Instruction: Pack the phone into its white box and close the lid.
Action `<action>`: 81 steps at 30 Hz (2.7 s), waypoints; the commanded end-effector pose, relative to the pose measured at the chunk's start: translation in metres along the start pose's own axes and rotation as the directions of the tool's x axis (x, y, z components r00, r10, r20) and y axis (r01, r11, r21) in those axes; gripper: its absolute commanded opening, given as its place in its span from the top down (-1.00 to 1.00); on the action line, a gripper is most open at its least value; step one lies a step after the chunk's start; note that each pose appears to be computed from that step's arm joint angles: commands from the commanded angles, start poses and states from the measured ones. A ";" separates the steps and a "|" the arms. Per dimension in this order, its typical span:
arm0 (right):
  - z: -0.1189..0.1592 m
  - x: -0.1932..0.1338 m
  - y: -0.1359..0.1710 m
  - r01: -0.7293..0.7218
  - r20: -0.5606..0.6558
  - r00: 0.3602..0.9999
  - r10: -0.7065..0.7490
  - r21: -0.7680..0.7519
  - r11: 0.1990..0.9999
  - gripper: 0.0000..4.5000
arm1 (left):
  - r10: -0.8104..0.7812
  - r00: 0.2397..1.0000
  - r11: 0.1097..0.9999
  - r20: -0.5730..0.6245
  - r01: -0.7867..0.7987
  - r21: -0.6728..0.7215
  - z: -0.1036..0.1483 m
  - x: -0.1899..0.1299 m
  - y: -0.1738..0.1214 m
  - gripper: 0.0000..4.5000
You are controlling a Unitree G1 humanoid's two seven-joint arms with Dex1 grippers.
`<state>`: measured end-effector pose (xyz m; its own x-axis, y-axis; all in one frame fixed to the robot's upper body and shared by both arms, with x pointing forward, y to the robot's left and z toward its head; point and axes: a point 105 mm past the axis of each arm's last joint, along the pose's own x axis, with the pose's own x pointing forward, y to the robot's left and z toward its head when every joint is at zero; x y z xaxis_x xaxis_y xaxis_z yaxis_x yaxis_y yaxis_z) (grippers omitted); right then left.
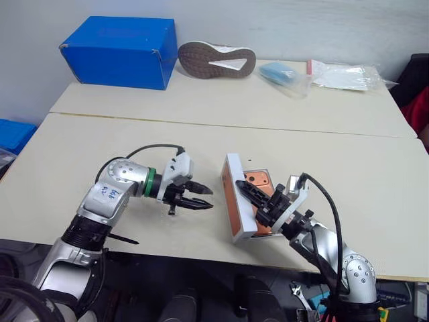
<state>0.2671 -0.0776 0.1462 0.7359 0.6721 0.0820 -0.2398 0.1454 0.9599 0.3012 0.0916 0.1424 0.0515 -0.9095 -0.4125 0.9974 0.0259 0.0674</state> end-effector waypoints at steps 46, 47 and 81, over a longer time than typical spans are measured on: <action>0.005 -0.131 0.002 -0.054 -0.242 0.876 -0.417 -0.909 0.413 -0.23 | -0.104 0.994 0.983 -0.046 0.109 0.145 0.006 0.032 0.020 1.00; 0.002 -0.131 0.000 -0.078 -0.256 0.869 -0.423 -0.916 0.395 -0.04 | -0.105 0.992 0.981 -0.073 0.115 0.155 0.001 0.030 0.020 1.00; 0.023 -0.129 -0.014 -0.052 -0.188 0.902 -0.389 -0.941 0.335 1.00 | -0.186 0.982 0.946 -0.009 0.182 0.269 0.038 0.091 0.036 1.00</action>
<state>0.1918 -0.1874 0.1116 0.6410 0.6498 -0.4086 -0.6956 0.7168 0.0488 0.3434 -0.0062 0.1214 -0.1043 -0.8875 -0.4490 0.9598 -0.2081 0.1883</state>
